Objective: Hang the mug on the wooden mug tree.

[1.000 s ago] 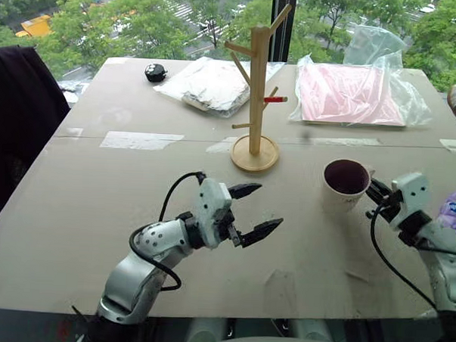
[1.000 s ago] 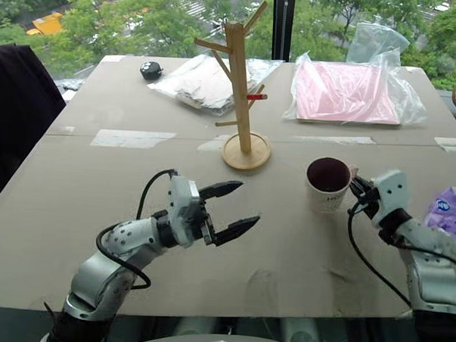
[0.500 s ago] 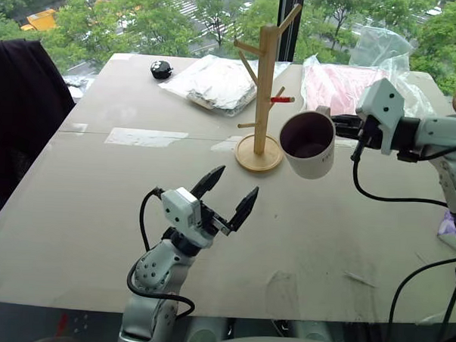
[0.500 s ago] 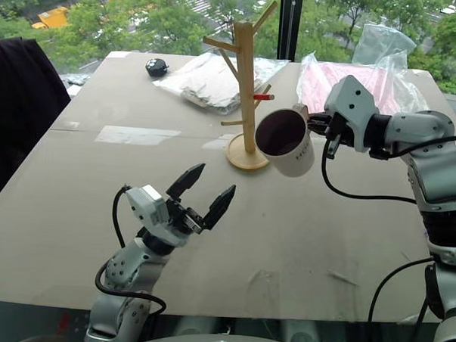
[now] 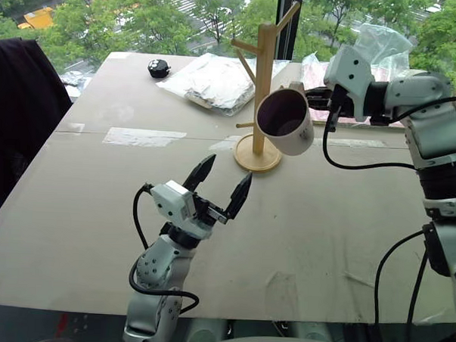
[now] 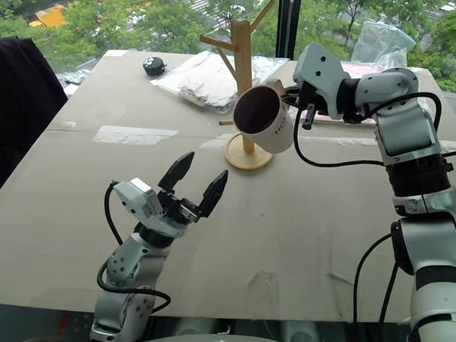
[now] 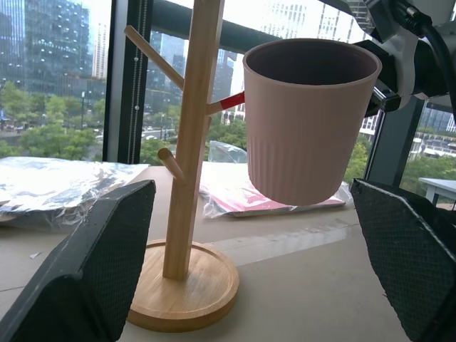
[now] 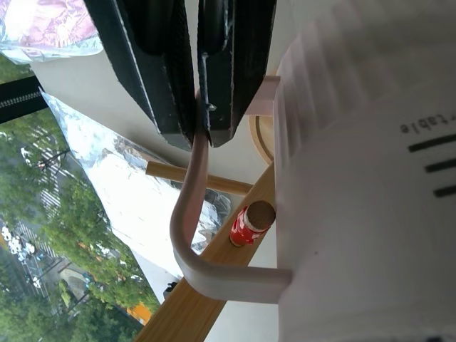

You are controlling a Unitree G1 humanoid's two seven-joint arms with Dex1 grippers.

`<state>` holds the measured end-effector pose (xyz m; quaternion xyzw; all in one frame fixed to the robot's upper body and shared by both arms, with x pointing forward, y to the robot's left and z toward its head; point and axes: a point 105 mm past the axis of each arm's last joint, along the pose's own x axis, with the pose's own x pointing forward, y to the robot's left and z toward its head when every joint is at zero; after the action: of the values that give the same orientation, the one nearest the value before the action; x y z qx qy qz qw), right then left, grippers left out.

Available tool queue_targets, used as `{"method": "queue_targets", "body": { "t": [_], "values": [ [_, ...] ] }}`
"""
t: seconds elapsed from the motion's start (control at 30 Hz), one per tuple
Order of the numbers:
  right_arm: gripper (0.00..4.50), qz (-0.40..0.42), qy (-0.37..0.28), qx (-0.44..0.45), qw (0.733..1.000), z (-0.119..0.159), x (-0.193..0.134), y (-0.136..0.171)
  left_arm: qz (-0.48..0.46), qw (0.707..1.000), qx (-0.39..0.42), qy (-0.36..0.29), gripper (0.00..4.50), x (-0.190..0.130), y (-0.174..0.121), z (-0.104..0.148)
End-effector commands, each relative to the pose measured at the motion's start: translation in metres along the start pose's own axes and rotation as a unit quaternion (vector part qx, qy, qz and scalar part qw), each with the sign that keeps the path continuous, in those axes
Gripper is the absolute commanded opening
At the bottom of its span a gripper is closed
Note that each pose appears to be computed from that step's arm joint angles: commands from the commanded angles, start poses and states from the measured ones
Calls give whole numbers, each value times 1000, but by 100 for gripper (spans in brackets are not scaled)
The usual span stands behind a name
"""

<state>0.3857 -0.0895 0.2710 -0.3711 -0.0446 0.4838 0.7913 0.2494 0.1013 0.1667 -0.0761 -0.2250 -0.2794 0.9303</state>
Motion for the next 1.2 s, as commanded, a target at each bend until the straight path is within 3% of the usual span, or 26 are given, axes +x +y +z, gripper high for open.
{"method": "queue_targets", "body": {
  "t": [0.03, 0.1, 0.33, 0.37, 0.53, 0.7, 0.83, 0.97, 1.2],
  "values": [
    [29, -13, -3, -28, 1000, 13, 1, -11, 0, 1000, 2, -25, 450, 3, 1, 9],
    [91, -20, -6, -29, 999, 17, 4, -15, 1, 1000, 2, -26, 450, 3, 2, 10],
    [417, -76, -19, -3, 997, 20, -11, -34, 6, 1000, -1, -25, 450, 1, 3, 9],
    [446, -85, -16, 6, 996, 16, -18, -37, 6, 1000, 0, -22, 450, 0, 3, 8],
    [446, -103, -17, 100, 989, -19, -54, -24, -2, 999, 4, 49, 450, -14, 1, -14],
    [446, -89, -18, 189, 978, -68, -77, 37, -9, 988, -15, 153, 450, -43, 1, -43],
    [446, -107, -50, 291, 949, -100, -90, 113, -8, 970, 22, 241, 450, -69, 6, -61],
    [446, -137, -32, 318, 938, -121, -100, 170, -22, 962, 33, 271, 450, -84, 2, -60],
    [446, -200, -19, 341, 918, -143, -107, 210, -24, 950, 41, 309, 450, -91, 7, -67]
  ]
}}
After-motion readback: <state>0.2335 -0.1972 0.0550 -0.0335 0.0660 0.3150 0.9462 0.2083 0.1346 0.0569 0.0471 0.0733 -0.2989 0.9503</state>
